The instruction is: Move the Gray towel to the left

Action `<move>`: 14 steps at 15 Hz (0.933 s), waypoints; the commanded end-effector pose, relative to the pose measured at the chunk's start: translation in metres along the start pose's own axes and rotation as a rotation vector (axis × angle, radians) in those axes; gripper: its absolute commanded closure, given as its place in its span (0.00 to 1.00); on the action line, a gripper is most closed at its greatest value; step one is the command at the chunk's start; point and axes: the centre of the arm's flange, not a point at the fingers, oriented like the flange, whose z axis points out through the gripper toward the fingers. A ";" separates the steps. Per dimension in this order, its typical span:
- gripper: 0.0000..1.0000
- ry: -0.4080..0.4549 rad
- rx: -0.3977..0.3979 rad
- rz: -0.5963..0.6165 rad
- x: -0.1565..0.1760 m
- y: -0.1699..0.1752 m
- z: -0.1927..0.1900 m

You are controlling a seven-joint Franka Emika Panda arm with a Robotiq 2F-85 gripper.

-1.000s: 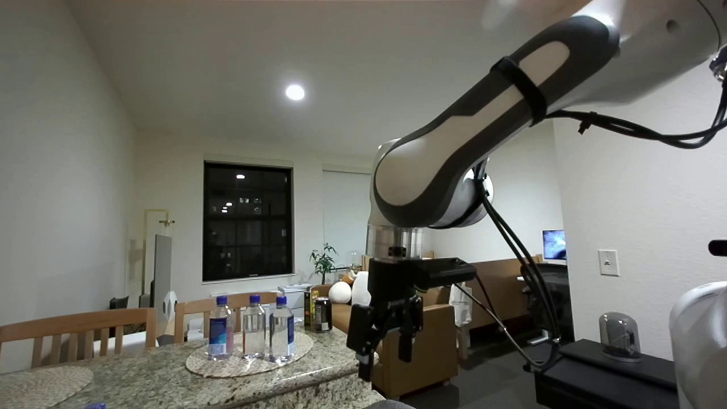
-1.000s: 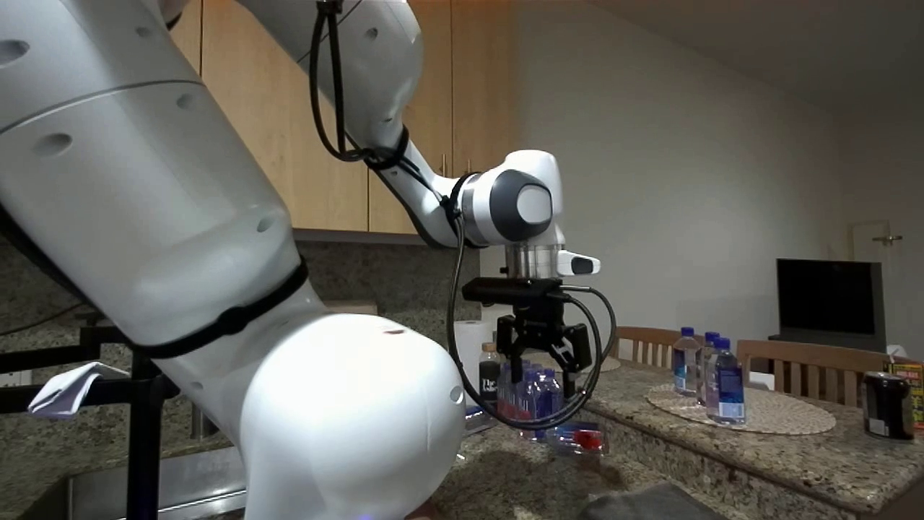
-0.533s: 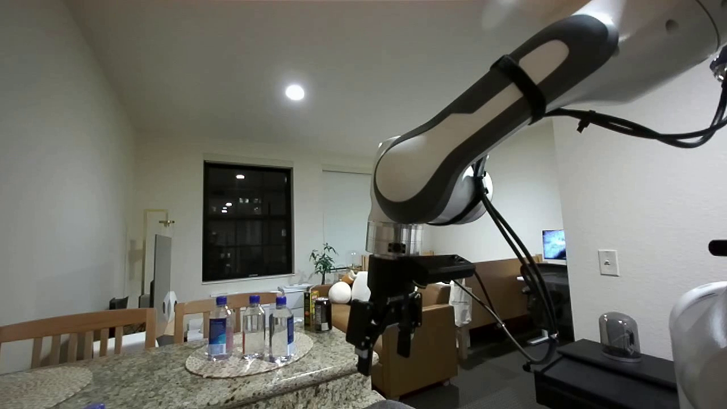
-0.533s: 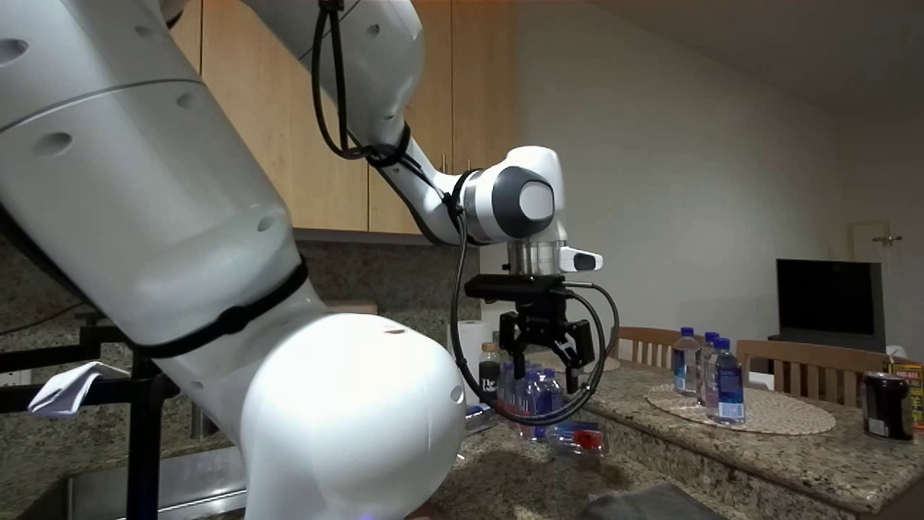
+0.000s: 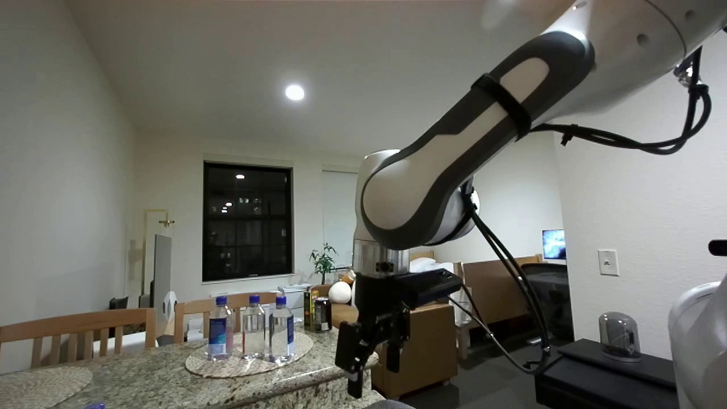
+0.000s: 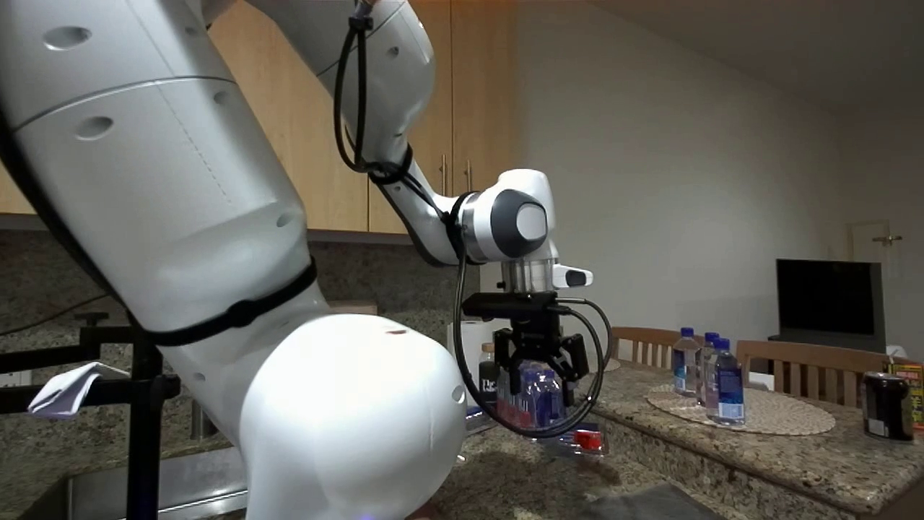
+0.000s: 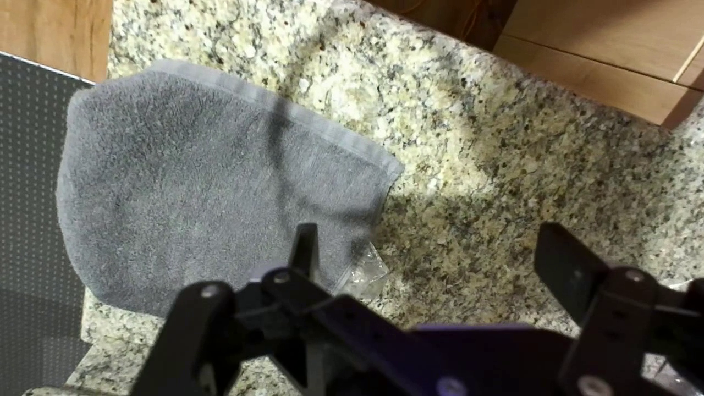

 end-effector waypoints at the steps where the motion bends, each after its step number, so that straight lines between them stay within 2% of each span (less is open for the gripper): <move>1: 0.00 0.019 -0.074 0.006 0.025 -0.016 0.041; 4: 0.00 0.038 -0.129 -0.002 0.031 -0.032 0.070; 10: 0.00 0.006 -0.292 0.032 0.027 -0.055 0.132; 12: 0.00 0.016 -0.326 0.039 0.028 -0.061 0.143; 14: 0.00 0.044 -0.313 0.067 0.032 -0.070 0.151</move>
